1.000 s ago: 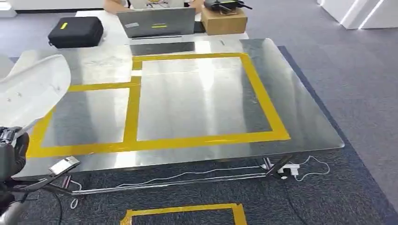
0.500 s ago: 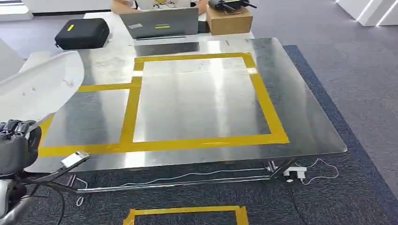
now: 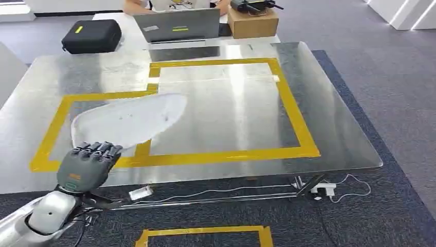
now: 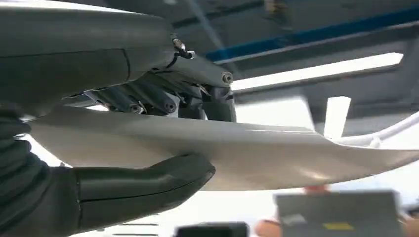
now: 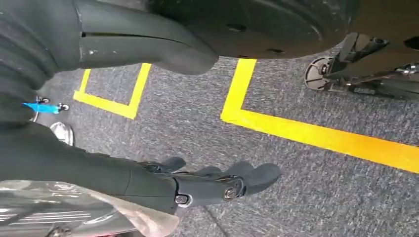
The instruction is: Take the parts from the cabinet and place them on the table.
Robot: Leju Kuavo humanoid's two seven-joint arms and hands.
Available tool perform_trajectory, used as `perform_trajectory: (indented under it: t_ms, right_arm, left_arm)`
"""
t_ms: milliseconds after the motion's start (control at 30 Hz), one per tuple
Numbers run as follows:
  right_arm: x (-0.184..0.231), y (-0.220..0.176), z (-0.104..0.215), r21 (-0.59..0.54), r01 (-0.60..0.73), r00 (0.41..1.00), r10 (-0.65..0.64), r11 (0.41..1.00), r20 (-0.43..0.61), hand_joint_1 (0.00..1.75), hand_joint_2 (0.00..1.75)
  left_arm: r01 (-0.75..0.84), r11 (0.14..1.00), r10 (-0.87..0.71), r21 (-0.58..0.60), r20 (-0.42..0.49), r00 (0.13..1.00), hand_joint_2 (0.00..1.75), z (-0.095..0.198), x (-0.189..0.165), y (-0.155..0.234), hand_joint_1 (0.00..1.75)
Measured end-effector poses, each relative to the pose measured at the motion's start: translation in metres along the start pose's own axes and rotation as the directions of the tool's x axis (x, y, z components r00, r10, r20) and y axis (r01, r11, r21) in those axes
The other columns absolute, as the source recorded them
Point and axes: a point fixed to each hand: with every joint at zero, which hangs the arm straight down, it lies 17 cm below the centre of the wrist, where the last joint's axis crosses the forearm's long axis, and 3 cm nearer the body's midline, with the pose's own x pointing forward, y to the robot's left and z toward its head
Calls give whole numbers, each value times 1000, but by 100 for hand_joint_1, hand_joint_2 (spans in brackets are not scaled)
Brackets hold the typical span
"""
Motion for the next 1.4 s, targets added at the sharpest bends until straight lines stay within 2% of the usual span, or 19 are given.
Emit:
perform_trajectory:
  t_ms: [67, 233, 533, 733, 933, 1133, 1400]
  right_arm:
    - [1, 0, 0, 0, -3, 1000, 3, 1000, 3, 0, 175]
    - [3, 0, 0, 2, -7, 1000, 7, 1000, 7, 0, 175]
    - [4, -1, -1, 2, -8, 1000, 8, 1000, 7, 0, 175]
    - [3, -1, -1, 2, -12, 1000, 12, 1000, 7, 0, 175]
    - [3, -1, -1, 2, -10, 1000, 10, 1000, 7, 0, 175]
    - [4, -1, -1, 2, -9, 1000, 9, 1000, 7, 0, 175]
    - [3, -1, -1, 4, -1, 1000, 1, 1000, 4, 0, 175]
  left_arm:
    - [-3, 999, 4, -33, 43, 999, 175, 3, 11, -13, 175]
    - [-2, 993, 6, -118, 33, 999, 175, 11, 13, -46, 175]
    - [-11, 985, 11, -173, 1, 1000, 175, 17, 12, -66, 175]
    - [18, 974, -16, -224, 12, 1000, 175, 24, 3, -85, 175]
    - [51, 942, -81, -332, -78, 994, 175, 43, -34, -120, 175]
    - [58, 923, -124, -381, -150, 981, 175, 56, -64, -131, 175]
    - [65, 875, -202, -480, -241, 949, 175, 87, -110, -148, 175]
